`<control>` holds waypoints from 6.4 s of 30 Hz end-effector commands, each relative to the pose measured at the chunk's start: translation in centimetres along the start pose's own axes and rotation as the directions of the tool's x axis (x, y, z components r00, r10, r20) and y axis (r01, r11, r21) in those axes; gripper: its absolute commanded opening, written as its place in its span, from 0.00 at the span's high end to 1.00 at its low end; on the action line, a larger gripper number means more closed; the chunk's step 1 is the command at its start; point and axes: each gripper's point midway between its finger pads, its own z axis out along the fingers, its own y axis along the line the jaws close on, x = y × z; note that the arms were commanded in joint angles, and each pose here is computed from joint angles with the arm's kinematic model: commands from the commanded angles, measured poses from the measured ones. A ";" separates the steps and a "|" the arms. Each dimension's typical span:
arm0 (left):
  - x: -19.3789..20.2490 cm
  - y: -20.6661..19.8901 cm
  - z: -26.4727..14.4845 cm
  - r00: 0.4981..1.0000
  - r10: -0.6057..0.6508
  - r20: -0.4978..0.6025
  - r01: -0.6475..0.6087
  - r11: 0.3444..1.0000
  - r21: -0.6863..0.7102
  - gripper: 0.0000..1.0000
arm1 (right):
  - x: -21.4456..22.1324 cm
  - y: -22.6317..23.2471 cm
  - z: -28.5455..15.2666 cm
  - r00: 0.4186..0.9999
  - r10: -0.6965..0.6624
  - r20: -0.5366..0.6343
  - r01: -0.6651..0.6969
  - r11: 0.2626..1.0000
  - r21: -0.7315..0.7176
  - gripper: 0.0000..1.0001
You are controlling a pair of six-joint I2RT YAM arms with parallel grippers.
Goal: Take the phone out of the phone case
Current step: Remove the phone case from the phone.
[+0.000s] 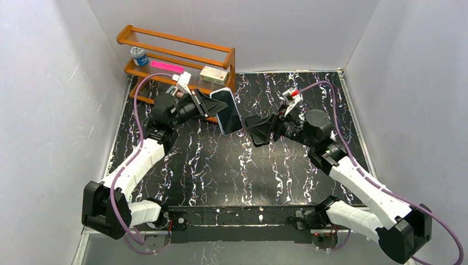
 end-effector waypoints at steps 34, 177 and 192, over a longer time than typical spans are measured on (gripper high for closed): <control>-1.4 -3.1 -1.2 0.966 -0.220 0.135 0.202 0.969 0.140 1.00 | -0.8 -0.4 1.7 0.859 0.504 0.091 -0.508 0.861 0.021 0.45; -0.5 -3.1 -4.7 0.963 0.163 0.216 -0.120 0.973 -0.199 0.42 | -5.6 2.6 3.2 0.827 0.556 0.083 -0.517 0.810 -0.276 0.99; 3.0 -1.8 -5.3 0.982 -0.025 0.187 0.052 0.989 -0.138 0.18 | -7.5 3.5 2.5 0.809 0.576 0.115 -0.521 0.794 -0.314 0.99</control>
